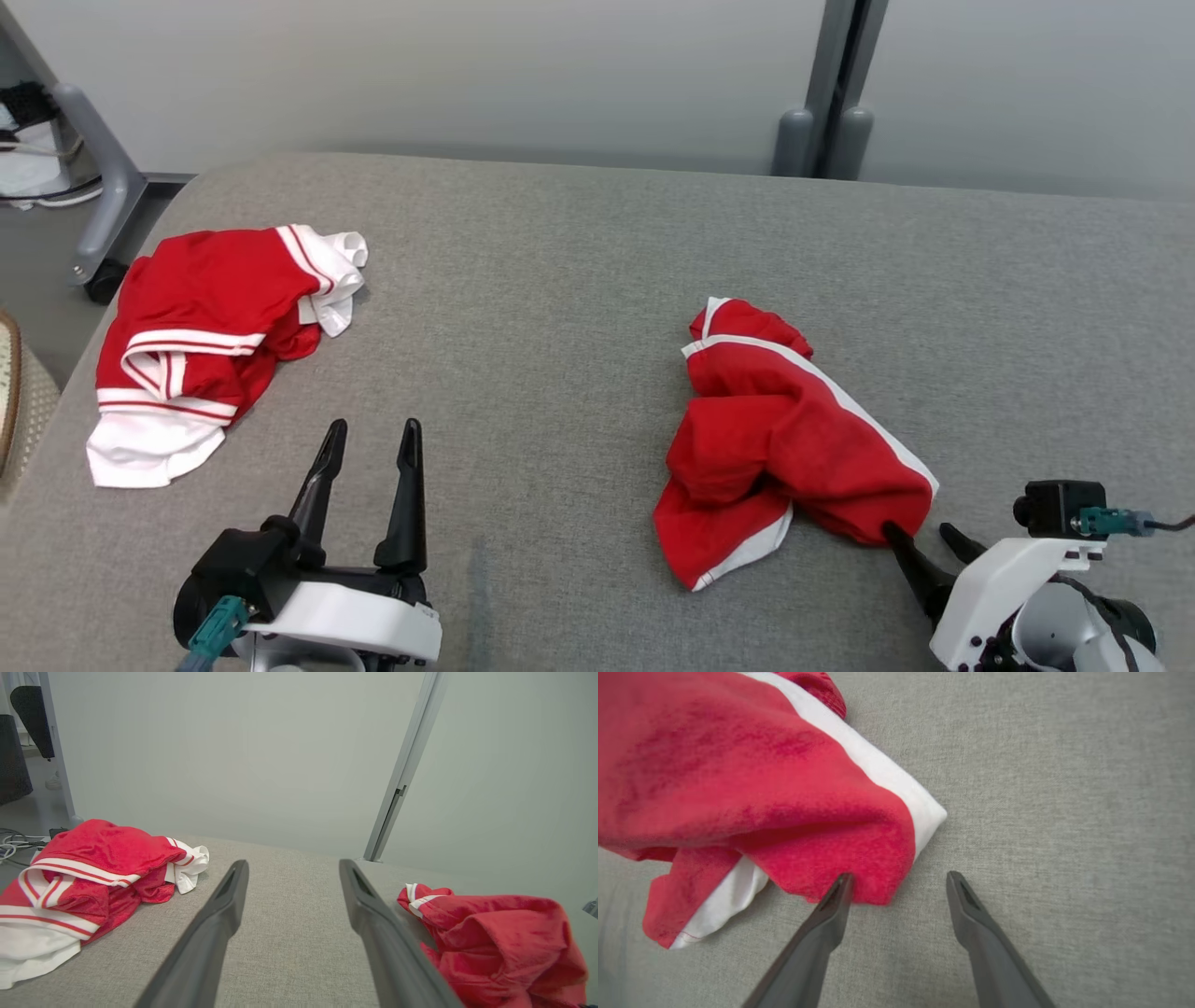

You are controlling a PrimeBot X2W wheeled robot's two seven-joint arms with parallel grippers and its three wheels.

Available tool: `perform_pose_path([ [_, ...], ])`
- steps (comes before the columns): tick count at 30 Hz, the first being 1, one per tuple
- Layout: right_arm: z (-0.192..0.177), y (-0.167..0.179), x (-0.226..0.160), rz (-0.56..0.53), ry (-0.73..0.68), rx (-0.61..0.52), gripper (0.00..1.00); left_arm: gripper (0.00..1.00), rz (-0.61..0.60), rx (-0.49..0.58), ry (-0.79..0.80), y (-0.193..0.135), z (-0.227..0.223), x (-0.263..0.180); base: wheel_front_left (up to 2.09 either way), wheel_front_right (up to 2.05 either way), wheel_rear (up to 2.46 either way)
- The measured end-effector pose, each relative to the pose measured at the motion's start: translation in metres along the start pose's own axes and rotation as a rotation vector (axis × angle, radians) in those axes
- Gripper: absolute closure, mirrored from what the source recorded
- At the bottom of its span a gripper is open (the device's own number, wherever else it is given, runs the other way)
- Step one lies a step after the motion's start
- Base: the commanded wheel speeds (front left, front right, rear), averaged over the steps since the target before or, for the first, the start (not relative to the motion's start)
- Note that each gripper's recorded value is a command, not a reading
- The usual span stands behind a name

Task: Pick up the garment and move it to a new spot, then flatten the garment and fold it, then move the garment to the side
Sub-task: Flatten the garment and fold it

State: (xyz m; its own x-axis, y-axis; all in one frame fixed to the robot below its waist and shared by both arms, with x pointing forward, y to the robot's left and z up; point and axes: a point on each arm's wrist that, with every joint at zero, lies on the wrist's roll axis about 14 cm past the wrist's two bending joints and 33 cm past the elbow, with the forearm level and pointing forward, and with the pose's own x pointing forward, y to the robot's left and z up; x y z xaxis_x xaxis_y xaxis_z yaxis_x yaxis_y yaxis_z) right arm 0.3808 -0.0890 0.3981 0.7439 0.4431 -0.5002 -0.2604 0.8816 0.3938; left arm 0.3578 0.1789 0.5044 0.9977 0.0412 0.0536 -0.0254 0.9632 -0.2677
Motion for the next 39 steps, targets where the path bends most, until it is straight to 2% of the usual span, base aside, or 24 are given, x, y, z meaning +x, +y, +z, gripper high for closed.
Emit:
perform_pose_path([
  [5,-0.006,0.003,0.018,0.011,0.085,0.019,0.00,0.00,0.042,0.007,0.007,0.014,-0.001,-0.003,0.00,0.00,0.00],
  [7,-0.002,0.005,0.024,0.018,0.085,0.017,0.74,0.00,0.056,0.008,0.010,0.019,-0.002,-0.005,0.00,0.00,0.00],
  [8,-0.001,0.008,0.026,0.025,0.084,0.017,1.00,0.00,0.062,0.008,0.012,0.020,-0.002,-0.006,0.00,0.00,0.00],
  [11,0.003,0.012,0.028,0.035,0.063,0.018,1.00,0.00,0.068,0.008,0.012,0.022,-0.002,-0.007,0.00,0.00,0.00],
  [16,0.037,0.000,0.017,0.005,-0.067,-0.019,1.00,0.00,0.054,0.000,0.001,0.017,0.001,-0.005,0.00,0.00,0.00],
  [26,0.141,-0.028,-0.045,-0.090,-0.444,-0.234,1.00,0.00,-0.059,-0.029,0.015,-0.019,-0.006,0.005,0.00,0.00,0.00],
  [30,0.165,-0.037,-0.071,-0.144,-0.542,-0.351,1.00,0.00,-0.108,-0.042,0.037,-0.033,-0.014,0.010,0.00,0.00,0.00],
  [34,0.136,-0.061,-0.081,-0.219,-0.474,-0.363,1.00,0.00,-0.138,-0.047,0.058,-0.042,-0.021,0.015,0.00,0.00,0.00],
  [39,0.075,-0.091,-0.084,-0.298,-0.315,-0.265,1.00,0.00,-0.177,-0.051,0.076,-0.053,-0.027,0.021,0.00,0.00,0.00],
])
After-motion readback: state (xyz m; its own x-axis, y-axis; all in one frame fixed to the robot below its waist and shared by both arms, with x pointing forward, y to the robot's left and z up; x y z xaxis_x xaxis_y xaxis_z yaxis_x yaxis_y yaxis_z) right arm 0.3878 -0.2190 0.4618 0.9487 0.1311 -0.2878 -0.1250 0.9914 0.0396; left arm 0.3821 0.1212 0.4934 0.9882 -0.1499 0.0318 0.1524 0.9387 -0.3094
